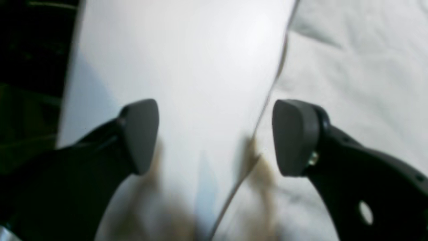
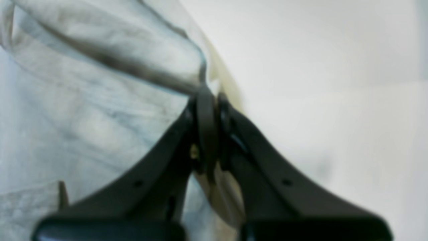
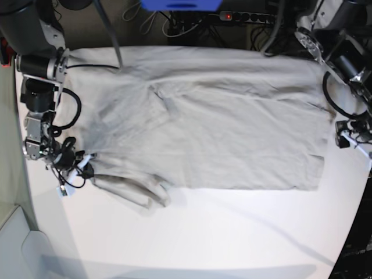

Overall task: Layout the t-shirt on the table in an organized manner, then fold the t-shirt properly
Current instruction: 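Move both grippers to the hem corners of the shirt and grasp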

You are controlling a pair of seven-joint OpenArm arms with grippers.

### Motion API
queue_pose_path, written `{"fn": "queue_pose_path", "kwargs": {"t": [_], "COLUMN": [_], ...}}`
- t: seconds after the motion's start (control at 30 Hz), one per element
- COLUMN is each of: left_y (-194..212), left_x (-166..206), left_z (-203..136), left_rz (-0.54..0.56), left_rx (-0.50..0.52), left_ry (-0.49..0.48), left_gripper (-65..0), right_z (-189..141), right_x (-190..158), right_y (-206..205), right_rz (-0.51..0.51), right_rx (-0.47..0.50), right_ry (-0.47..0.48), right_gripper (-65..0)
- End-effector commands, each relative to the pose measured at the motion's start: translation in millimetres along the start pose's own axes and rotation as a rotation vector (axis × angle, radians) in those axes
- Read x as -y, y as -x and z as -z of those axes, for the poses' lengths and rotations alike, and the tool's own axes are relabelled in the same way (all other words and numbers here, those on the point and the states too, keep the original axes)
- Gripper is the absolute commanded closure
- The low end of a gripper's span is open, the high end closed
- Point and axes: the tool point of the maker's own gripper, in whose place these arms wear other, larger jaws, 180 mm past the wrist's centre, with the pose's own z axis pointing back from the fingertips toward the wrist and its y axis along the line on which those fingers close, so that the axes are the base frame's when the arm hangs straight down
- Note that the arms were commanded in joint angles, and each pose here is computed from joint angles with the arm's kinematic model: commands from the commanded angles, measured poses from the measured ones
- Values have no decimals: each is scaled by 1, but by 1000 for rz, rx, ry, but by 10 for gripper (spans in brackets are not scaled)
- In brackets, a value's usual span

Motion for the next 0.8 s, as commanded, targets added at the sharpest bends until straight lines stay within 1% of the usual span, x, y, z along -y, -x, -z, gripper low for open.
{"fn": "queue_pose_path", "kwargs": {"t": [0.0,0.1,0.17,0.23,0.33,0.43,0.5,0.57,0.67,0.77], "left_y": [-34,-65,-80,-98,-118,-122,-123,-126,-126,-127], "left_x": [4,26,42,58,77,87,85,91,80,76], "left_z": [0,20,31,38,49,59,65,70,70,69], "left_rz": [6,7,24,29,-26,-96,-155,-184,-205,-198], "left_rx": [90,163,190,234,304,368,401,410,407,408], "left_ry": [21,77,114,159,236,295,282,296,283,272], "left_gripper": [-515,-515,-515,-515,-515,-516,-516,-516,-516,-516], "right_z": [-3,-4,-4,-4,-4,-4,-4,-4,-4,-4], "right_x": [8,9,9,8,7,7,7,7,7,7], "right_y": [-7,-6,-5,3,5,5,5,5,5,5], "right_rz": [-25,-25,-24,-21,-20,-20,-20,-20,-20,-20], "right_rx": [-13,-14,-17,-29,-31,-31,-31,-31,-31,-31], "right_ry": [18,20,19,18,18,18,18,18,18,18], "right_gripper": [0,0,0,0,0,0,0,0,0,0]}}
